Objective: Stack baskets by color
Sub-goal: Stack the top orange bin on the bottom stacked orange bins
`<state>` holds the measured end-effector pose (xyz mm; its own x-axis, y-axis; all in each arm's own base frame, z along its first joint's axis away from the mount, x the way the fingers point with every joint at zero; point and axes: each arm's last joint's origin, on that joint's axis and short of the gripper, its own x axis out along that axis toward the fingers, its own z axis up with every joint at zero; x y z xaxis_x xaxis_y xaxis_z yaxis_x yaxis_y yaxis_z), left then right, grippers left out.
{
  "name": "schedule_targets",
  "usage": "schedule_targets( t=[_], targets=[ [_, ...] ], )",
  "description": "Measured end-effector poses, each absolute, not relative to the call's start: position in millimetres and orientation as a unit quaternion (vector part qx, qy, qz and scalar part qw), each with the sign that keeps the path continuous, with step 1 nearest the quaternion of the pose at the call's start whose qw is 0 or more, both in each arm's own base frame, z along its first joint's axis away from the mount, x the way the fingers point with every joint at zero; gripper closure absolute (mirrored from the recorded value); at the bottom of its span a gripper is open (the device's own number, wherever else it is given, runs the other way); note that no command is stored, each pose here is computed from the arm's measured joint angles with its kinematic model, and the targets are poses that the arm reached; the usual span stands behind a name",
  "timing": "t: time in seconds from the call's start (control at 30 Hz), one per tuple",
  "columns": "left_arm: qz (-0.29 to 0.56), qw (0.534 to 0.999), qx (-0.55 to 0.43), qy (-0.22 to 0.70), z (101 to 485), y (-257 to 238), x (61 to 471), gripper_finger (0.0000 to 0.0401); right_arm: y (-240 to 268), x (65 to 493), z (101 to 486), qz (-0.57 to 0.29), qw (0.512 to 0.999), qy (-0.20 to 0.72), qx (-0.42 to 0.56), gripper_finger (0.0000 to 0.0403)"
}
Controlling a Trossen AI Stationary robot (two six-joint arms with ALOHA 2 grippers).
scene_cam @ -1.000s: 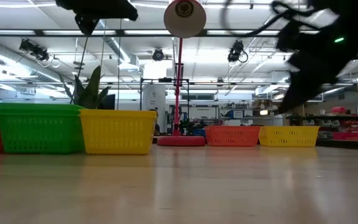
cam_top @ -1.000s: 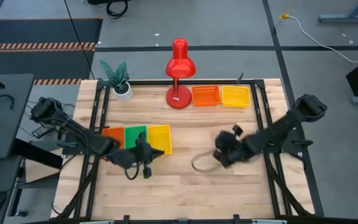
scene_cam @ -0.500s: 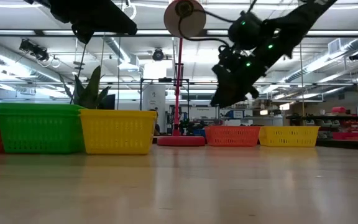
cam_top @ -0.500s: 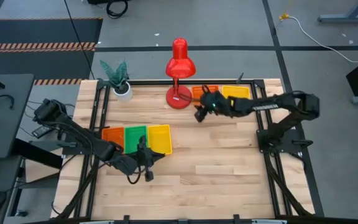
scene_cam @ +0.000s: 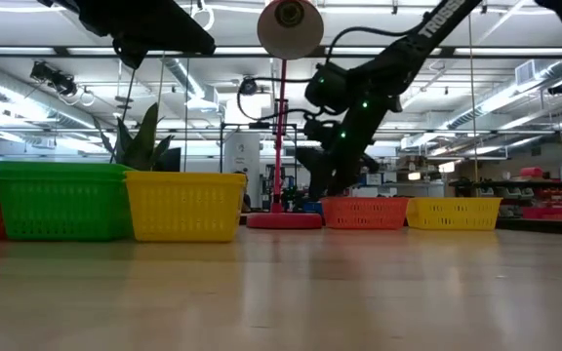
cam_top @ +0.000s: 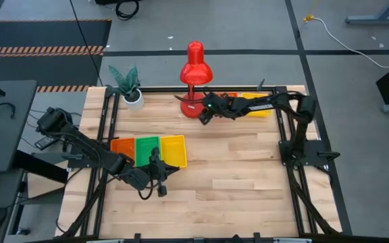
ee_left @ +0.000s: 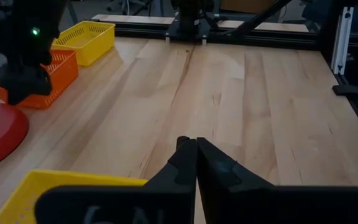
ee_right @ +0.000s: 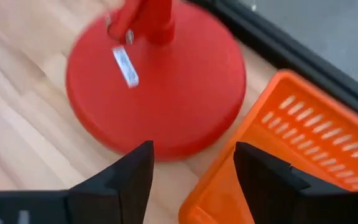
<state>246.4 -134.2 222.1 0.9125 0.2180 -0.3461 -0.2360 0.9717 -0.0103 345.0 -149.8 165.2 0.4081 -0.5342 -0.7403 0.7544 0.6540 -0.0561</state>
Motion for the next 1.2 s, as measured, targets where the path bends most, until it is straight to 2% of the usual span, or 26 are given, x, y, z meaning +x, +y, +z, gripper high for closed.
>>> schedule_targets(
  t=[0.13, 0.23, 0.53, 0.73, 0.87, 1.03, 1.2],
  targets=[
    [0.116, 0.978, -0.027, 0.173, 222, -134, 247, 0.0391, -152, 350, 157, -0.385, 0.814, 0.412, 0.14, 0.0196],
    [0.118, 0.977, -0.033, 0.173, 222, -134, 246, 0.0384, -148, 349, 156, -0.378, 0.81, 0.43, 0.128, 0.0225],
    [0.118, 0.977, -0.035, 0.174, 222, -134, 246, 0.0392, -103, 337, 182, -0.326, 0.797, 0.502, 0.075, 0.0381],
    [0.117, 0.977, -0.034, 0.174, 222, -135, 246, 0.0385, -24, 325, 202, -0.226, 0.796, 0.561, 0.012, 0.0365],
    [0.117, 0.978, -0.034, 0.171, 223, -134, 247, 0.0383, 38, 315, 206, -0.146, 0.8, 0.58, -0.053, 0.0373],
    [0.096, 0.985, 0.002, 0.145, 219, -140, 259, 0.0391, 107, 301, 203, -0.053, 0.81, 0.571, -0.123, 0.038],
    [0.048, 0.992, 0.053, 0.107, 204, -147, 284, 0.039, 149, 286, 199, 0.008, 0.822, 0.544, -0.168, 0.0371]
  ],
)
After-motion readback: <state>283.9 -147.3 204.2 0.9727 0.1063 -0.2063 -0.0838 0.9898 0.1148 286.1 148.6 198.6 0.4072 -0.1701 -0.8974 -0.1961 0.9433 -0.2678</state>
